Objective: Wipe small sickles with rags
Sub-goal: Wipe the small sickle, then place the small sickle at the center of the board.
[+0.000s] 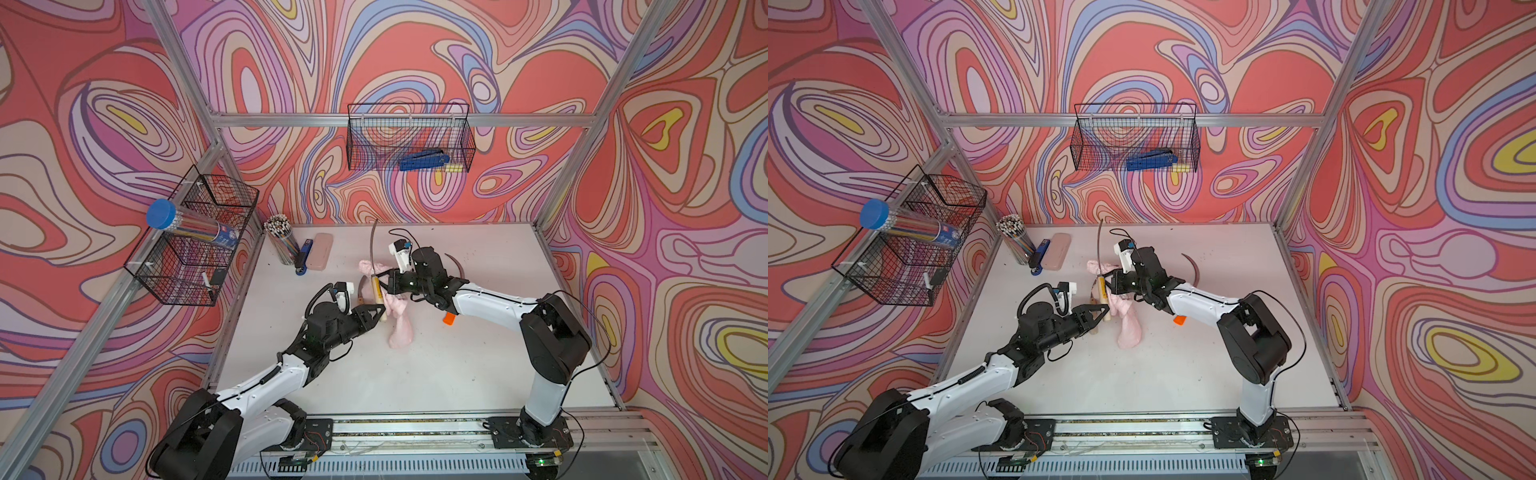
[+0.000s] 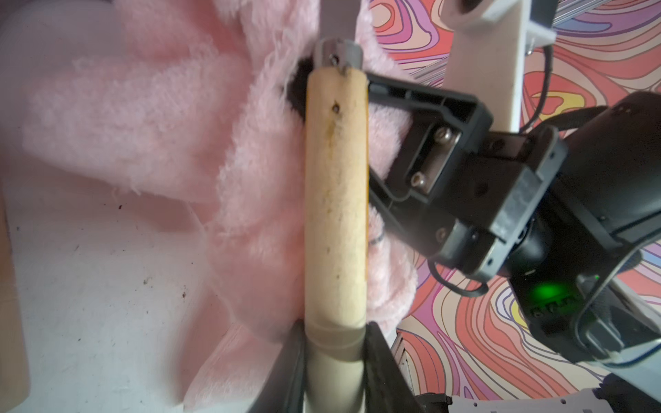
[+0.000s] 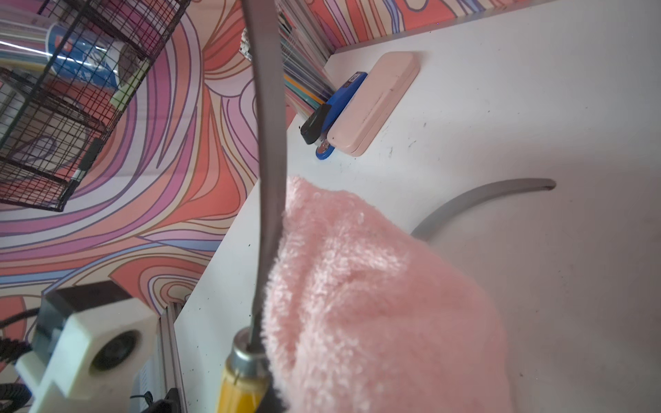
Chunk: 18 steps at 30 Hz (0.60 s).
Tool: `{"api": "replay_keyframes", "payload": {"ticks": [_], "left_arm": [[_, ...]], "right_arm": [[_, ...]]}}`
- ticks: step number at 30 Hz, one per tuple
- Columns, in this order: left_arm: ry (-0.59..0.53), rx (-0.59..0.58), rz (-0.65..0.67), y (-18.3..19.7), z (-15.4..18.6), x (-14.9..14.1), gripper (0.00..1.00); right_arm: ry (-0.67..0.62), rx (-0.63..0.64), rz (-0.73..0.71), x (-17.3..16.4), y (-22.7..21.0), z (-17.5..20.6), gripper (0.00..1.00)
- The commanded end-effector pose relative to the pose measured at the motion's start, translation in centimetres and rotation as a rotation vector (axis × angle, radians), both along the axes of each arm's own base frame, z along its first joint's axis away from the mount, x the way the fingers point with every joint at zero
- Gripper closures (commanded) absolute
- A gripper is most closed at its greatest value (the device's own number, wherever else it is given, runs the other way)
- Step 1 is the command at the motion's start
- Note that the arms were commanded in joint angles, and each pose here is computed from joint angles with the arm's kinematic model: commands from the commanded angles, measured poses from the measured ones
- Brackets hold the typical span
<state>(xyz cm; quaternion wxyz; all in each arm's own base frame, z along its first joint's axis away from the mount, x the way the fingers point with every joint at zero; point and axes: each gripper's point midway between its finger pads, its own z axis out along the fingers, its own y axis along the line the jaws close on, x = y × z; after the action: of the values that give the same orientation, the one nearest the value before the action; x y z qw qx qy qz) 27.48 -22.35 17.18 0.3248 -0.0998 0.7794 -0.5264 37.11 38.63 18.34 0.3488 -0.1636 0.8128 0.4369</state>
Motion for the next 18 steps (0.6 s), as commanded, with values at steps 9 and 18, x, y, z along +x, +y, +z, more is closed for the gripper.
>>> {"api": "replay_keyframes", "payload": {"ticks": [9, 18], "left_arm": [[-0.014, 0.062, 0.035, 0.8, 0.5, 0.3, 1.0], [0.02, 0.291, -0.011, -0.6, 0.3, 1.8, 1.0]], "right_arm": [[-0.223, -0.072, -0.252, -2.0, -7.5, 6.6, 1.0], [-0.385, -0.099, -0.512, -6.4, -17.7, 13.1, 1.0]]}}
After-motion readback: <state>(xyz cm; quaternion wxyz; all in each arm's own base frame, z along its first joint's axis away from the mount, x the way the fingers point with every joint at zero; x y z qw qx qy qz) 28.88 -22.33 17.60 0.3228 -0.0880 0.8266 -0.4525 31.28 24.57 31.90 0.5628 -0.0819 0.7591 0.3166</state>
